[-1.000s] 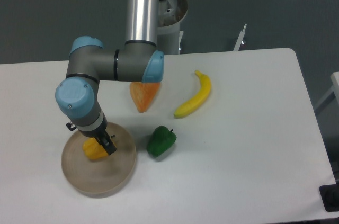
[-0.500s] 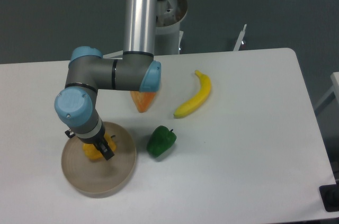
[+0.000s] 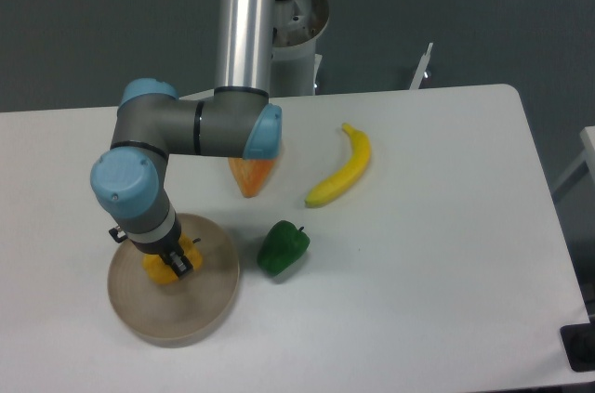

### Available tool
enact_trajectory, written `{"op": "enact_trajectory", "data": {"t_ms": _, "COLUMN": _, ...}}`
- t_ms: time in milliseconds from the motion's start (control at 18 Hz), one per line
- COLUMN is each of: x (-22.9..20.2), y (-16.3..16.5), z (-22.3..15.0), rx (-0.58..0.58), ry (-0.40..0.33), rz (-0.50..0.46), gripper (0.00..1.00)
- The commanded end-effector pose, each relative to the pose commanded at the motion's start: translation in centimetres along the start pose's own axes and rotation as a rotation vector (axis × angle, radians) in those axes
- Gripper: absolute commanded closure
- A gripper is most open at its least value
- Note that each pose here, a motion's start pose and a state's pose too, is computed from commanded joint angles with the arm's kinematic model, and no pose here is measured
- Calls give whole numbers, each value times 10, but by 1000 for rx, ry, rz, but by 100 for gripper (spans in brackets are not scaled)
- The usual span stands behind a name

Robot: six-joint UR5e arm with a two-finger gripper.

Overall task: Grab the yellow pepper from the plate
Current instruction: 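Lift the yellow pepper off the plate and carry it beside the banana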

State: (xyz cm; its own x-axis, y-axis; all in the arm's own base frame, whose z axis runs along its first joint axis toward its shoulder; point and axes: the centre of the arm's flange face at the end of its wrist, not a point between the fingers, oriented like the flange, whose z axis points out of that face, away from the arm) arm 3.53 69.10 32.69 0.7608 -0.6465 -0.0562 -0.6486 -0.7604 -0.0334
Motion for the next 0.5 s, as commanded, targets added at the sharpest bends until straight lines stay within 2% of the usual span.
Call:
{"op": "enact_trajectory", "data": {"t_ms": 111, "x": -22, "y": 28, "z": -30, "rx": 24, "ry": -31, "rz": -48, "gripper": 69}}
{"op": "enact_trajectory", "data": {"t_ms": 333, "x": -52, "y": 78, "z": -67, "rx": 19, "ry": -38, "rz": -126, "gripper": 68}}
{"op": "enact_trajectory", "data": {"t_ms": 500, "x": -79, "y": 133, "z": -92, "rx": -1, "ry": -19, "rz": -93, "gripper": 66}}
